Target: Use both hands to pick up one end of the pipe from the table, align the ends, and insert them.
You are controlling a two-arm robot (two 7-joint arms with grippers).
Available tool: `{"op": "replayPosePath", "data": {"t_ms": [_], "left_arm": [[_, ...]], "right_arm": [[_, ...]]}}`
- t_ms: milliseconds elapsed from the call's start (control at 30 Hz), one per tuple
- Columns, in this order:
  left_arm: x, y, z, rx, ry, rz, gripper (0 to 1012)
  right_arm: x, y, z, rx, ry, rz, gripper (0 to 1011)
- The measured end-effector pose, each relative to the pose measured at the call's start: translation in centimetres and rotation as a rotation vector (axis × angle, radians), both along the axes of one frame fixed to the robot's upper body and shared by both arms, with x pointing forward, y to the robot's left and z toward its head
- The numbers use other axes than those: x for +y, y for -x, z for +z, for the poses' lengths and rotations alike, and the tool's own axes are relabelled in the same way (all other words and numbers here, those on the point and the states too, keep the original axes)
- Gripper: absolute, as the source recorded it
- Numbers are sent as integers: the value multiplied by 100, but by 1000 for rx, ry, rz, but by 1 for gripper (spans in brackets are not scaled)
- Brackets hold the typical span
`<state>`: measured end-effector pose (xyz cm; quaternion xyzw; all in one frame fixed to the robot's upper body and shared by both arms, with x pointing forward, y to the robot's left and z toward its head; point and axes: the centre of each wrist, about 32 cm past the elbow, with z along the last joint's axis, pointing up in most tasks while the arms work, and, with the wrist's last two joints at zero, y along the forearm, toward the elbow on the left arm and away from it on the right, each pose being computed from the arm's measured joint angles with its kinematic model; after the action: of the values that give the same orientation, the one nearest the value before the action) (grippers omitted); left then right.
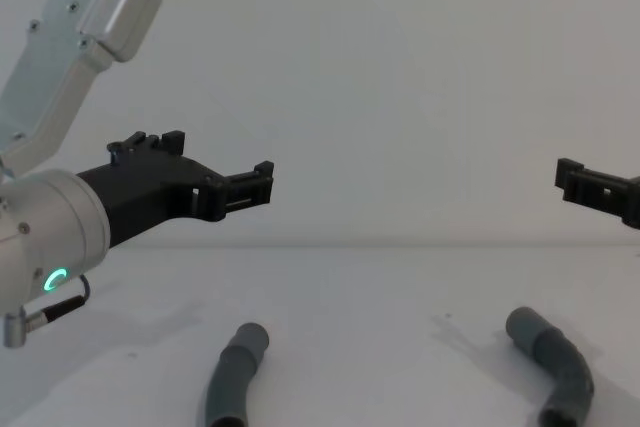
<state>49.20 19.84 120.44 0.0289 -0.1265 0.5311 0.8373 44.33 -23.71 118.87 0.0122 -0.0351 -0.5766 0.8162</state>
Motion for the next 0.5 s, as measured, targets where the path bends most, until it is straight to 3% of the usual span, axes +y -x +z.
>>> {"op": "replayPosePath", "data": {"t_ms": [500], "left_arm": [[0, 0, 0, 0, 0, 0, 1001]], "right_arm": [[0, 0, 0, 0, 0, 0, 1002]]}}
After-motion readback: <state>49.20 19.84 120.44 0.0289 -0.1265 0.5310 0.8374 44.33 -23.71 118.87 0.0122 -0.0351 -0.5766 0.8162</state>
